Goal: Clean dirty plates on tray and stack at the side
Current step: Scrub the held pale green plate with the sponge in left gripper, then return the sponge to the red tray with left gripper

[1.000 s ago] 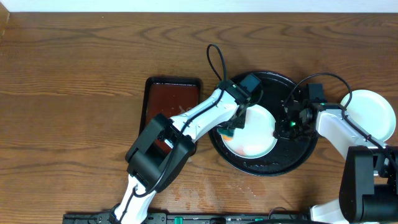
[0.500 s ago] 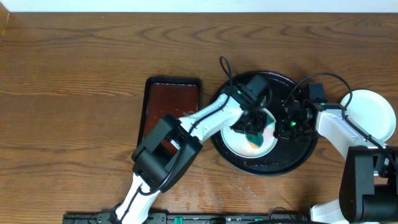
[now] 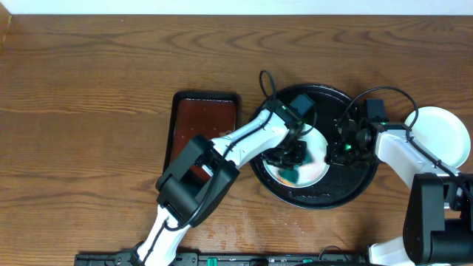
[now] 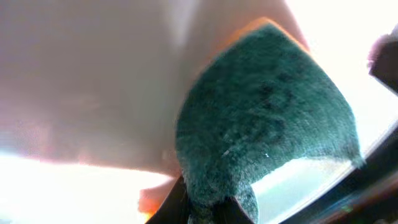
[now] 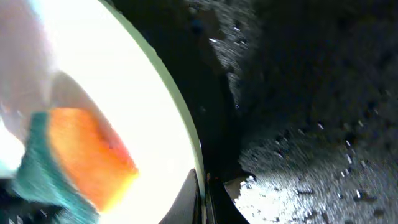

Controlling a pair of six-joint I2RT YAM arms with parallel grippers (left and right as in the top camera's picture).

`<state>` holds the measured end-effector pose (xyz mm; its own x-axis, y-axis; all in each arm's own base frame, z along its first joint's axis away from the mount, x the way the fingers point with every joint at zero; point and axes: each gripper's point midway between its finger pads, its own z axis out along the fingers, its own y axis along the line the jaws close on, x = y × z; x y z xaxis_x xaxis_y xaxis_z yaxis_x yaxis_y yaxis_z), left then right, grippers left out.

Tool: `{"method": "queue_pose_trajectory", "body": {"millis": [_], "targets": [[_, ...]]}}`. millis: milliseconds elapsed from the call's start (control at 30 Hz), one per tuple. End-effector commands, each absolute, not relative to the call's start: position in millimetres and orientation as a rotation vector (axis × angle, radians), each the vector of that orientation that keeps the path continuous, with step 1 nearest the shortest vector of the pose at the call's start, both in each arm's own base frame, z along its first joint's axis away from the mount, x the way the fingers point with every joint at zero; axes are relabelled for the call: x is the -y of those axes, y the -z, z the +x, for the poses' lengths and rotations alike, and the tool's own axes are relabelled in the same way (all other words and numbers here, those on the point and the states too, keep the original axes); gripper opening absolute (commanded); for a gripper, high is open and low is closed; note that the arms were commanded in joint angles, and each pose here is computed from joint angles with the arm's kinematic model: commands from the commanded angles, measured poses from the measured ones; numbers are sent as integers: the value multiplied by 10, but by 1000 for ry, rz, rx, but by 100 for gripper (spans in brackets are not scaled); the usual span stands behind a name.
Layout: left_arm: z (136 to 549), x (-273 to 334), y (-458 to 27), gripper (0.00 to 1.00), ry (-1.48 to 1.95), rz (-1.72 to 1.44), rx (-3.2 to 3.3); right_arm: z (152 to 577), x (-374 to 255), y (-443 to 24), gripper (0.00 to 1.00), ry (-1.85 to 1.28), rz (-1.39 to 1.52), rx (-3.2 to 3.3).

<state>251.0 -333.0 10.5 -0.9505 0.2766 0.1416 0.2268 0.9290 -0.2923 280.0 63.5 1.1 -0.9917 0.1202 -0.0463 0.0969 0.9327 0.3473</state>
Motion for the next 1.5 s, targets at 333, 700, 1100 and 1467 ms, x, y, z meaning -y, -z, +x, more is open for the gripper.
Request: {"method": "queue_pose_trajectory", "body": {"millis": [333, 700, 1100, 1467], "targets": [[3508, 2613, -473, 7, 73, -206, 3306, 2805, -529, 65, 1, -434, 168, -3040], [3578, 1950, -1236, 8, 61, -49, 3350, 2820, -515, 67, 1, -422, 163, -3034], [3445, 1292, -675, 12, 158, 83, 3198, 3058, -616, 2, 18, -502, 114, -2924], [3454, 1315, -980, 45, 62, 105, 3265, 3083, -649, -16, 15, -529, 80, -2908]]}}
